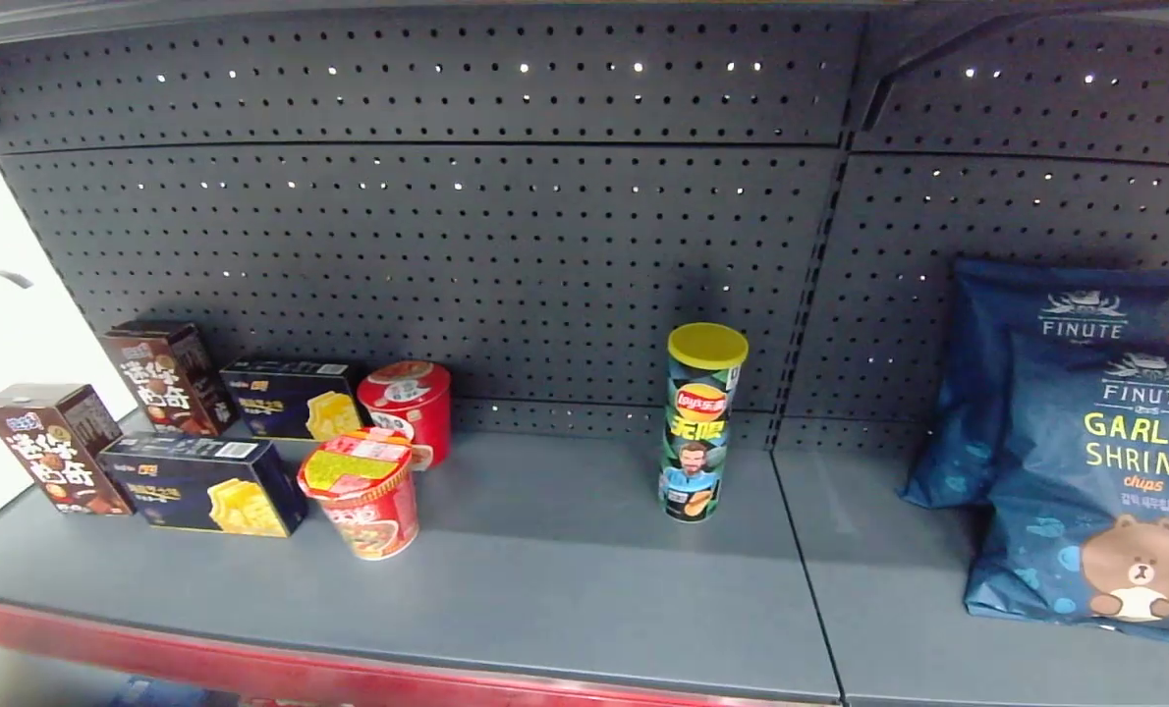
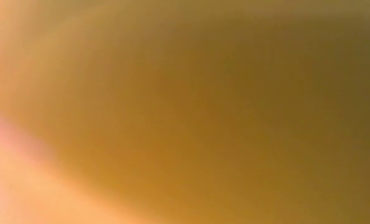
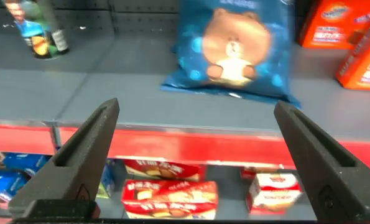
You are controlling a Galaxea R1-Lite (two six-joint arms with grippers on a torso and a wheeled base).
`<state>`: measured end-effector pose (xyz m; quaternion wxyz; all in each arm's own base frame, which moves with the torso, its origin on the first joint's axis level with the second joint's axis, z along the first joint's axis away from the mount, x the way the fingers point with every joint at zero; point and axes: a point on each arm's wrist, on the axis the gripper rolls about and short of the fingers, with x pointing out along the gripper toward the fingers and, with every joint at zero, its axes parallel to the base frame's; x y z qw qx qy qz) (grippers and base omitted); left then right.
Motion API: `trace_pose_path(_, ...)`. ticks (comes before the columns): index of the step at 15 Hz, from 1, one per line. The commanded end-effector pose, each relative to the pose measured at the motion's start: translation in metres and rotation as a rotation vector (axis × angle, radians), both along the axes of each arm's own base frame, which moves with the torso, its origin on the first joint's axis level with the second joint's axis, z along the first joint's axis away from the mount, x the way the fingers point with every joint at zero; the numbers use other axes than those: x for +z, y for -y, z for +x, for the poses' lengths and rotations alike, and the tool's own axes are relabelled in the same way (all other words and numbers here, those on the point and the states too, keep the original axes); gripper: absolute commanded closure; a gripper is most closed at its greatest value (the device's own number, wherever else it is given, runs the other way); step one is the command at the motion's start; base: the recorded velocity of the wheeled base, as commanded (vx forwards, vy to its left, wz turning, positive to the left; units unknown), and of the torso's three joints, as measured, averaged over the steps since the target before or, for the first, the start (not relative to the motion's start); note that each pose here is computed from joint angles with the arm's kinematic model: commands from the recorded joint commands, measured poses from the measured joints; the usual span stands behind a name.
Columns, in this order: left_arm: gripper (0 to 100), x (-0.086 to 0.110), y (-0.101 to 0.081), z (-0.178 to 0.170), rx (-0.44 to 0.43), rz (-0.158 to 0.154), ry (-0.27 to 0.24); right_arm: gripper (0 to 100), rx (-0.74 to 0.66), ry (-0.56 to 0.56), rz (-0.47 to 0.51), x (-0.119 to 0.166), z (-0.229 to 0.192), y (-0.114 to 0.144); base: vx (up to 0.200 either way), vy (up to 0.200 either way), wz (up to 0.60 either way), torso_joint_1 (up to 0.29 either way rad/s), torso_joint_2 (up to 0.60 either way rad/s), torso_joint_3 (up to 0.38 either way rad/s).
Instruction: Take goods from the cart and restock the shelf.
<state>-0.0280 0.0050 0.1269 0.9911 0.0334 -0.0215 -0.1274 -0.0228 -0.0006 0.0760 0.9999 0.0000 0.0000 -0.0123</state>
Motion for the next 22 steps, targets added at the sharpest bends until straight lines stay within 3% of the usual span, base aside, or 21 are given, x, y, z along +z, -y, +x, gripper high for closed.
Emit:
trace_pose_path(1, 100, 0.004, 0.000, 0.000, 0.004, -0.001, 0.006, 0, 0.002, -0.002, -0.002, 0.000, 0.000, 0.000, 0.000, 0.000, 0.00, 0.000, 0.00, 0.000)
trace_pose_path(3, 100, 0.014, -0.001, -0.003, 0.010, -0.007, 0.034, 0, -0.001, -0.002, -0.005, 0.000, 0.000, 0.000, 0.000, 0.000, 0.00, 0.000, 0.00, 0.000)
trace_pose_path(6, 100, 0.012, -0.001, -0.004, 0.025, -0.001, 0.004, 0, -0.027, -0.018, -0.026, 0.001, 0.001, 0.000, 0.000, 0.000, 0.00, 0.000, 0.00, 0.000)
trace_pose_path(7, 100, 0.018, -0.001, -0.006, 0.027, -0.002, 0.016, 0, -0.007, -0.017, -0.064, 0.001, 0.001, 0.000, 0.000, 0.000, 0.00, 0.000, 0.00, 0.000)
trace_pose_path(10, 100, 0.024, -0.003, -0.008, 0.045, -0.010, 0.038, 0, 0.005, -0.006, -0.054, 0.002, 0.000, 0.000, 0.000, 0.000, 0.00, 0.000, 0.00, 0.000)
trace_pose_path(11, 100, 0.028, -0.003, -0.009, 0.047, -0.009, 0.035, 0, -0.024, 0.078, 0.121, 0.053, -0.003, 0.000, 0.000, 0.000, 0.00, 0.000, 0.00, 0.000)
trace_pose_path(12, 100, 0.028, -0.003, -0.009, 0.044, -0.006, 0.022, 0, -0.033, 0.102, 0.404, 0.135, 0.023, 0.000, 0.000, 0.000, 0.00, 0.000, 0.00, 0.000)
trace_pose_path(13, 100, 0.023, -0.002, -0.006, 0.034, 0.004, -0.020, 0, -0.036, 0.071, 0.394, 0.169, 0.050, 0.001, 0.000, 0.000, 0.00, 0.000, 0.00, 0.000)
trace_pose_path(14, 100, 0.010, -0.002, -0.004, 0.022, 0.014, -0.057, 0, 0.179, -0.036, -0.032, 0.128, 0.048, -0.004, 0.000, 0.000, 0.00, 0.000, 0.00, 0.000)
trace_pose_path(16, 100, 0.002, -0.002, -0.006, 0.036, 0.012, -0.056, 0, 0.402, -0.061, -0.069, 0.113, 0.045, -0.009, 0.000, 0.000, 0.00, 0.000, 0.00, 0.000)
trace_pose_path(18, 100, -0.003, -0.002, -0.004, 0.036, 0.018, -0.073, 0, 0.546, -0.103, -0.073, 0.120, 0.057, -0.014, 0.000, 0.000, 0.00, 0.000, 0.00, 0.000)
trace_pose_path(22, 100, -0.004, -0.002, -0.004, 0.036, 0.019, -0.076, 0, 0.700, -0.109, -0.077, 0.147, 0.102, -0.032, 0.000, 0.000, 0.00, 0.000, 0.00, 0.000)
